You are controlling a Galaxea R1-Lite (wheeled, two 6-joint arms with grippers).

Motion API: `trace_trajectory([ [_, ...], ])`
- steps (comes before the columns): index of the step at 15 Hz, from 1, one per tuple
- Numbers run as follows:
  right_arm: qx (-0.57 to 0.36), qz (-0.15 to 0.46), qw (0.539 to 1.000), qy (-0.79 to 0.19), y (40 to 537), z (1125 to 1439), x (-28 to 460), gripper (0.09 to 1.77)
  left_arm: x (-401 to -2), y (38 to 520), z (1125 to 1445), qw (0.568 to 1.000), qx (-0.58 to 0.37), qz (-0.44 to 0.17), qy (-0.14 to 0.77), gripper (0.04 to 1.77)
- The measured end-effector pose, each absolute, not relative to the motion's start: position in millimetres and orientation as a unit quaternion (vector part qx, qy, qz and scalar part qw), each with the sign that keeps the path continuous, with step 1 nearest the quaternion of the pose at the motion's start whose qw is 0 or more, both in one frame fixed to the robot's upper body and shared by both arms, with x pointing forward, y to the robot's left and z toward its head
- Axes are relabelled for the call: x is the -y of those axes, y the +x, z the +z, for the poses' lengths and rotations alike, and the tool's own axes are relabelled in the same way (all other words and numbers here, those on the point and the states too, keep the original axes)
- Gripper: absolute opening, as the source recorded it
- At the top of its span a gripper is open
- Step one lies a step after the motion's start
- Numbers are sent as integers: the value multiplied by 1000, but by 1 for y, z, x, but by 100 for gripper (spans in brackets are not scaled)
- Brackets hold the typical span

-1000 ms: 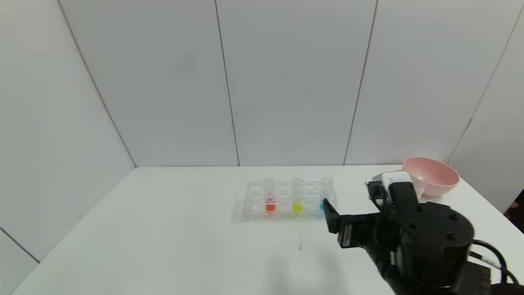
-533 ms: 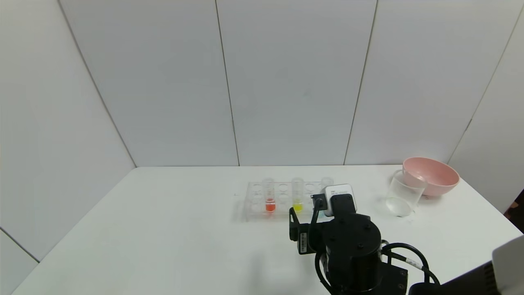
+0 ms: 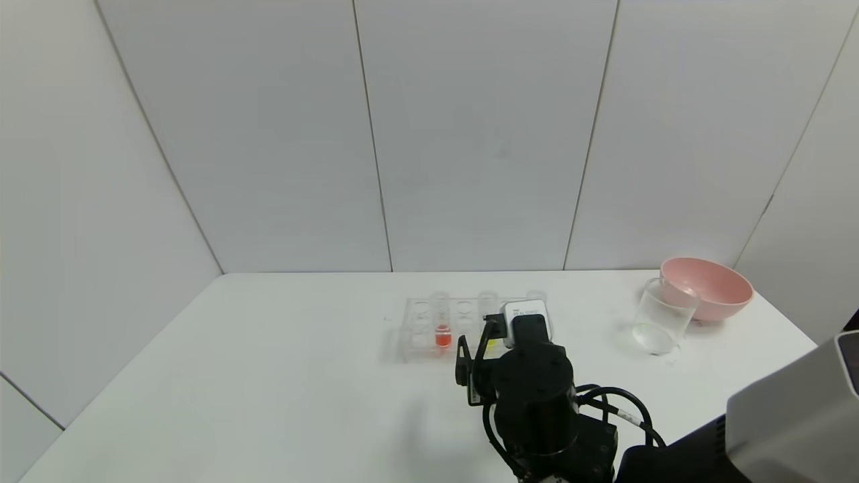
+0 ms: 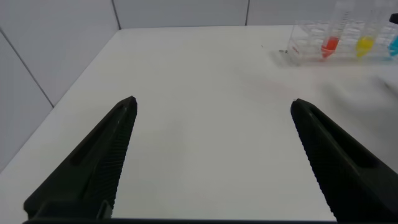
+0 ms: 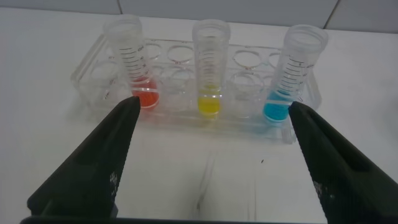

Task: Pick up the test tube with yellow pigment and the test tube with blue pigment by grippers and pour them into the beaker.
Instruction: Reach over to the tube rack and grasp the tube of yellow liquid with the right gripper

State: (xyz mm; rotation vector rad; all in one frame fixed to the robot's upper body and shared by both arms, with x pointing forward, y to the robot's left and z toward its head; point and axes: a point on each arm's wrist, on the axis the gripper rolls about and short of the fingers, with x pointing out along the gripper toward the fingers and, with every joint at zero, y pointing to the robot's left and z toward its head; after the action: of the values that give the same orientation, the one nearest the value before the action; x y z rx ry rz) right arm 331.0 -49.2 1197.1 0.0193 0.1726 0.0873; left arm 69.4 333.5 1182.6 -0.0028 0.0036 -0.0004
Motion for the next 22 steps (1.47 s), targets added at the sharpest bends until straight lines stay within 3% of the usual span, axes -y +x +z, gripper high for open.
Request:
trace_trajectory([
  [9, -82, 1, 997, 9, 383, 1186, 37, 171, -334, 69, 1183, 1000, -2, 0, -1, 176],
  [22, -70, -9, 998, -2, 414, 1178, 35, 171, -334, 69, 1183, 1000, -2, 0, -1, 176],
])
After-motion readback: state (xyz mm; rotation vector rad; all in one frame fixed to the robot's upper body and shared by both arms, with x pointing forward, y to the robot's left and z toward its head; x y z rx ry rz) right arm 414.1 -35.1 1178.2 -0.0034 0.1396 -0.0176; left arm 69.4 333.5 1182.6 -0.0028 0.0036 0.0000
